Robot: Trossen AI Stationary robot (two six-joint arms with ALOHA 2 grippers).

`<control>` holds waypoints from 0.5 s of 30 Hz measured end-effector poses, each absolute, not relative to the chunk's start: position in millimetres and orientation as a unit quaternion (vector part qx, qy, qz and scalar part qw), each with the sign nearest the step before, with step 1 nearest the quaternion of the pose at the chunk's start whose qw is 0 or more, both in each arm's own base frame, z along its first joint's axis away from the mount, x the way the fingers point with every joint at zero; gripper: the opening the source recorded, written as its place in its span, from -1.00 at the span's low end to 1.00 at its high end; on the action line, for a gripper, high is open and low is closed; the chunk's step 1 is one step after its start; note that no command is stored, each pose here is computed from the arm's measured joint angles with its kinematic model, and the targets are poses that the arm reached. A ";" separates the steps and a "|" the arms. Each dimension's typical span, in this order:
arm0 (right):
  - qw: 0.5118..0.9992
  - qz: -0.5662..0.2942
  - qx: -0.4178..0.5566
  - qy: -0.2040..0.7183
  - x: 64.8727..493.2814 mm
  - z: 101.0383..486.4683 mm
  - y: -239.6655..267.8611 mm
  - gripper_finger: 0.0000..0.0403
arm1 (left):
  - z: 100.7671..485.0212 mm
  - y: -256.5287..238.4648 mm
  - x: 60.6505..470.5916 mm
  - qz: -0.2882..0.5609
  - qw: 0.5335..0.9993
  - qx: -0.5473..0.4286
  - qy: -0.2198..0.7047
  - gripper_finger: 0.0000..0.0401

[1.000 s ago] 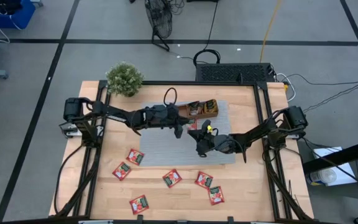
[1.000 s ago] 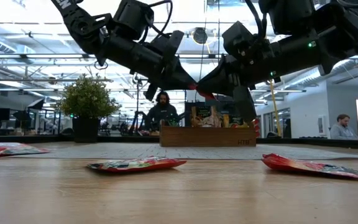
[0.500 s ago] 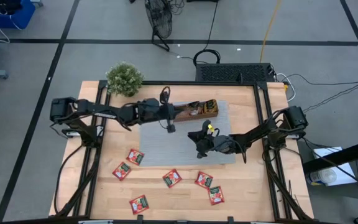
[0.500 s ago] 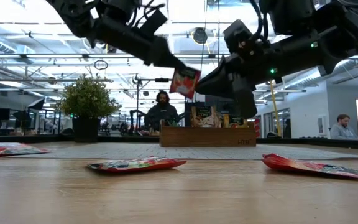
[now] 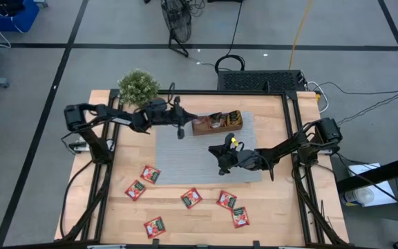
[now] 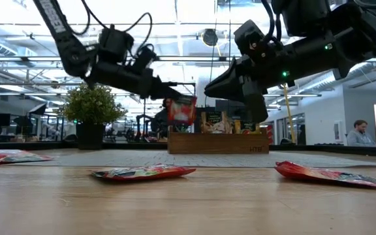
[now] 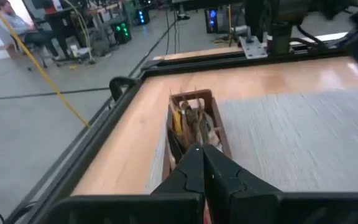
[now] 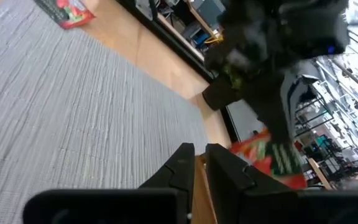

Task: Pick & Place Tea
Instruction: Put the red tea bag into the left section of the wooden organizer

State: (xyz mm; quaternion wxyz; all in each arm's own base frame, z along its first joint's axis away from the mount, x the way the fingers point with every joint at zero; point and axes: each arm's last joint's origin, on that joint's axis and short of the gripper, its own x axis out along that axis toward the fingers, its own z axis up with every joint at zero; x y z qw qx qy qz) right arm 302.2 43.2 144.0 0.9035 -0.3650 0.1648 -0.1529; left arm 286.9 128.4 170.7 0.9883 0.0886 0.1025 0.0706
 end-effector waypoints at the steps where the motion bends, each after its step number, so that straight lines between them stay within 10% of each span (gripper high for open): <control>1: 0.904 -0.153 -0.364 0.163 302.4 144.4 43.0 -0.86 | 166.9 130.0 290.2 0.071 0.988 0.088 0.101 -0.99; 15: 0.904 -0.155 -0.366 0.159 302.6 145.3 43.0 -0.87 | 127.2 140.8 300.9 0.091 0.989 0.078 0.092 -1.00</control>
